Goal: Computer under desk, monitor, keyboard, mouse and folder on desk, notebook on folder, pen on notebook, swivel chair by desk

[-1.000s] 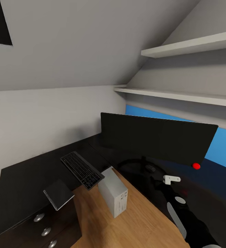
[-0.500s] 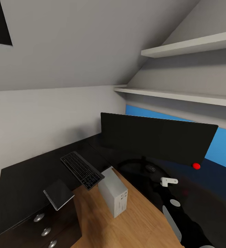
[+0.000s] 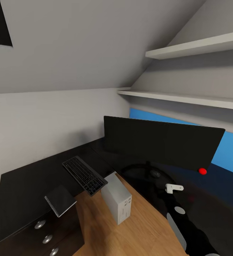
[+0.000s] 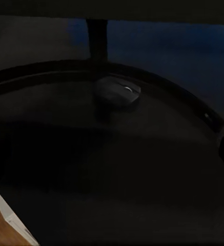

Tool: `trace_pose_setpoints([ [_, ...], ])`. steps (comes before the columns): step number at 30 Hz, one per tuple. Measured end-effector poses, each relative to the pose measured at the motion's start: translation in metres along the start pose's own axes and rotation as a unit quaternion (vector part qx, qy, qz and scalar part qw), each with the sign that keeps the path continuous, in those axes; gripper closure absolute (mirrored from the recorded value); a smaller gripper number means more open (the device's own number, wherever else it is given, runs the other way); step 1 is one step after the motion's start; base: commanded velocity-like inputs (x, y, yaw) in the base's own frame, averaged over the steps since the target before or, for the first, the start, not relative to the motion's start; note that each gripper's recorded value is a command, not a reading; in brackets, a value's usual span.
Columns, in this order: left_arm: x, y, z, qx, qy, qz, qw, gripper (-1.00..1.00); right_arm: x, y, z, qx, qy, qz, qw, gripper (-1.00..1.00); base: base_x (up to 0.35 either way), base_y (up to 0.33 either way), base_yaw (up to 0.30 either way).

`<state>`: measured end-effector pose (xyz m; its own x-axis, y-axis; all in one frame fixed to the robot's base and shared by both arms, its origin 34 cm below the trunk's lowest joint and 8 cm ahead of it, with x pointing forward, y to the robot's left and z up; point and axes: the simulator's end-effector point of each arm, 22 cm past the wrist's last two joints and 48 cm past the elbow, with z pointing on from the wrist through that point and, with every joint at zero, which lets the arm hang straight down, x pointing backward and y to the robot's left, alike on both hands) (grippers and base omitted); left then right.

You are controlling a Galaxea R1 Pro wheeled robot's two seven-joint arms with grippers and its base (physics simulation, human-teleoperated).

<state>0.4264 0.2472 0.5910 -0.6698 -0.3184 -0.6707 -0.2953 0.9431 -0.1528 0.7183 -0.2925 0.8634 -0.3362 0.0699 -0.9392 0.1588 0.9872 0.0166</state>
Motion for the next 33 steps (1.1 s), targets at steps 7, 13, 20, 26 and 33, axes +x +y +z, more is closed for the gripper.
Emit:
trace_pose_setpoints([
  [7,0.005,0.002,0.008,-0.002,-0.001,-0.001,1.0,-1.0,0.01,-0.001,0.004,0.002,-0.003,-0.014,0.9999,-1.0,0.0,0.0,0.0],
  [13,0.011,0.003,0.014,-0.002,-0.001,-0.001,1.0,-1.0,0.015,0.002,0.007,0.001,-0.01,-0.022,0.9997,-1.0,0.0,0.0,0.0],
  [20,0.017,0.005,0.022,-0.002,-0.002,-0.001,1.0,-1.0,0.024,0.005,0.011,-0.001,-0.012,-0.023,0.9997,-1.0,0.0,0.0,0.0],
  [26,0.023,0.006,0.029,-0.002,-0.002,-0.001,1.0,-1.0,0.032,0.005,0.014,-0.001,-0.012,-0.023,0.9997,-1.0,0.0,0.0,0.0],
  [33,0.03,0.008,0.037,-0.002,-0.002,-0.001,1.0,-1.0,0.042,0.005,0.018,-0.001,-0.012,-0.023,0.9997,-1.0,0.0,0.0,0.0],
])
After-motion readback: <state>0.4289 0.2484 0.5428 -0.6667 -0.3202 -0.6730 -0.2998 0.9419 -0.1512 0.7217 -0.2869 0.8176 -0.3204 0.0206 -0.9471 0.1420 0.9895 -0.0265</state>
